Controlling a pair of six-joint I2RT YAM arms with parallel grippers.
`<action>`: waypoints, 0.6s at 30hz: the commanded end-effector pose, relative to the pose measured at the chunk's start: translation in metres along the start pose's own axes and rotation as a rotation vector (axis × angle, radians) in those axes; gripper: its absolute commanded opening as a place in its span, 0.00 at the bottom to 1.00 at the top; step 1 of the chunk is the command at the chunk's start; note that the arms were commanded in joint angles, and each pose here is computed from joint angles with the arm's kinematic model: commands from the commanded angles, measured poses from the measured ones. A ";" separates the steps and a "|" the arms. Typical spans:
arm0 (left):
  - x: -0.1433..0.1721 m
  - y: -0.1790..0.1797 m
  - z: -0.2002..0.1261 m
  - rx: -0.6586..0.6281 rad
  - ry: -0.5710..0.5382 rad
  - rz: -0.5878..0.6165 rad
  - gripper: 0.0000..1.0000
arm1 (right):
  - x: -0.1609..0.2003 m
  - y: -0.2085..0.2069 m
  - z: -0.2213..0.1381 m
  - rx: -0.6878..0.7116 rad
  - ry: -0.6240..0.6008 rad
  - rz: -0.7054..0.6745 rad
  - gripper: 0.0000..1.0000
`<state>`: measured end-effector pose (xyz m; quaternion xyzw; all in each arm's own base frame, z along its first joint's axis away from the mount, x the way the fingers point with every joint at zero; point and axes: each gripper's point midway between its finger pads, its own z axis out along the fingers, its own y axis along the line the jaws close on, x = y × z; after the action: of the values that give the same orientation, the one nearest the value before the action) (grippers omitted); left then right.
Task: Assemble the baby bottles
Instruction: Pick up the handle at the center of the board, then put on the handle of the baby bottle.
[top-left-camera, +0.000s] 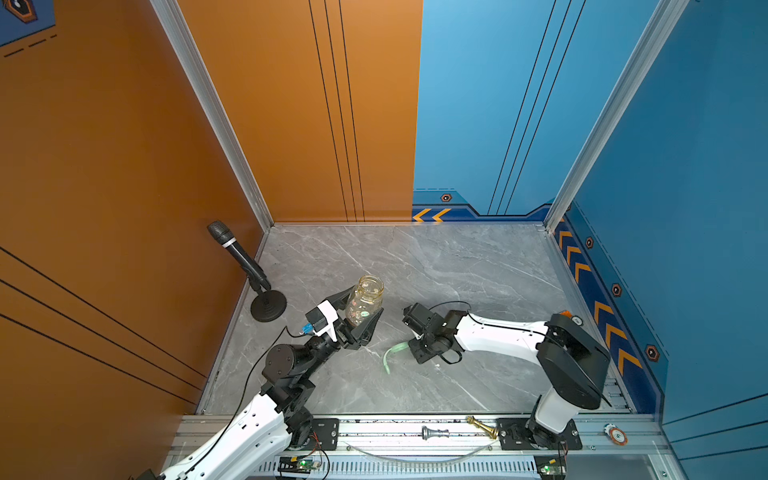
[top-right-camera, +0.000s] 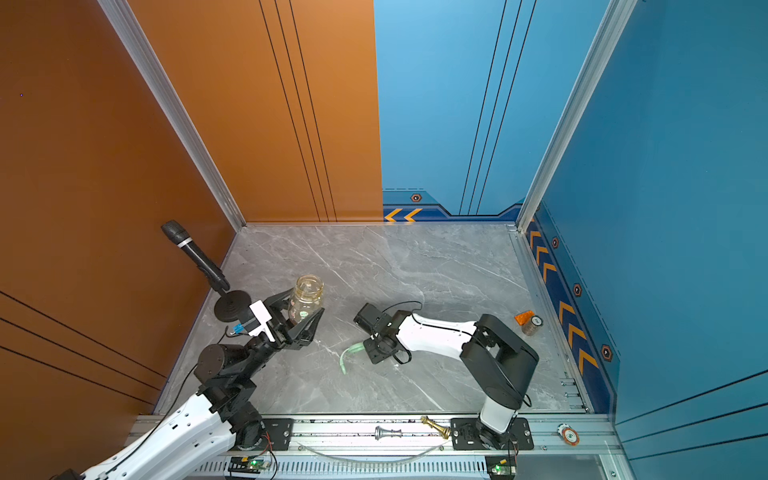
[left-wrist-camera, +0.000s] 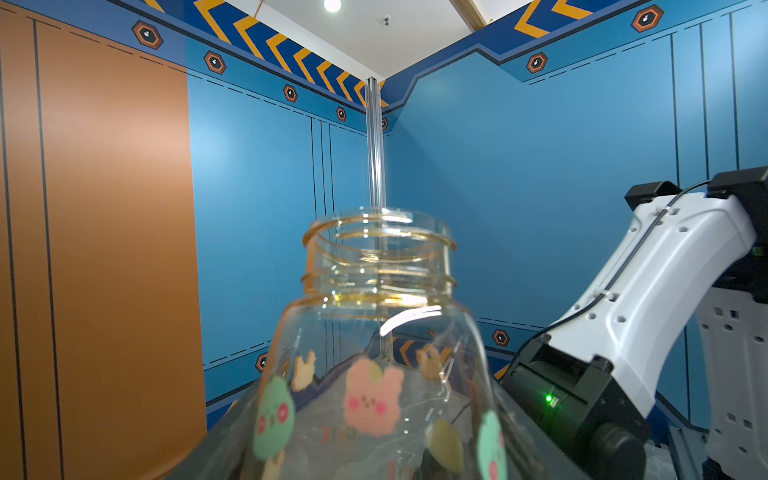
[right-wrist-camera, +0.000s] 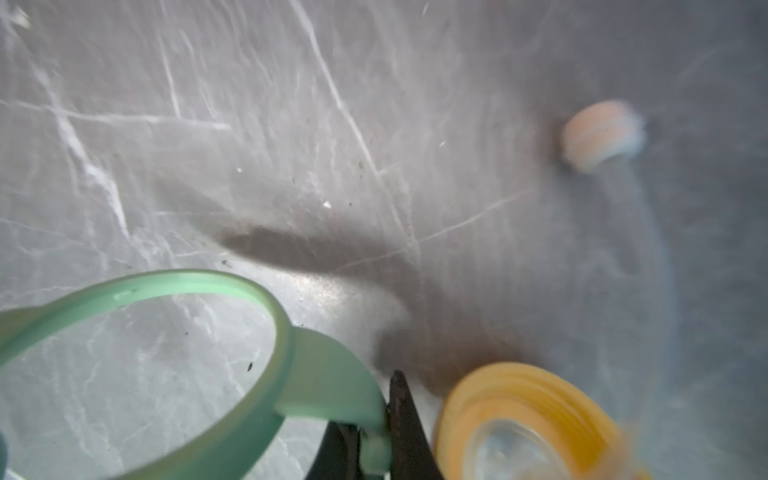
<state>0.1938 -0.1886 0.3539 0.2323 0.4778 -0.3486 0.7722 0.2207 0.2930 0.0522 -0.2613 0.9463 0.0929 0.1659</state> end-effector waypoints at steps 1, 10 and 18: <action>-0.029 -0.003 0.007 0.038 -0.076 -0.046 0.35 | -0.046 -0.019 -0.072 0.071 -0.262 -0.026 0.00; -0.056 -0.010 0.037 0.189 -0.153 -0.225 0.33 | -0.135 -0.061 -0.281 -0.078 -0.832 0.076 0.00; -0.060 -0.015 0.056 0.258 -0.193 -0.264 0.33 | -0.196 -0.029 -0.387 -0.285 -1.086 0.011 0.00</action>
<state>0.2148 -0.2202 0.4012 0.2158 0.4388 -0.4985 0.7158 0.2941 0.2298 0.4578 -0.1560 0.7363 0.2928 0.5898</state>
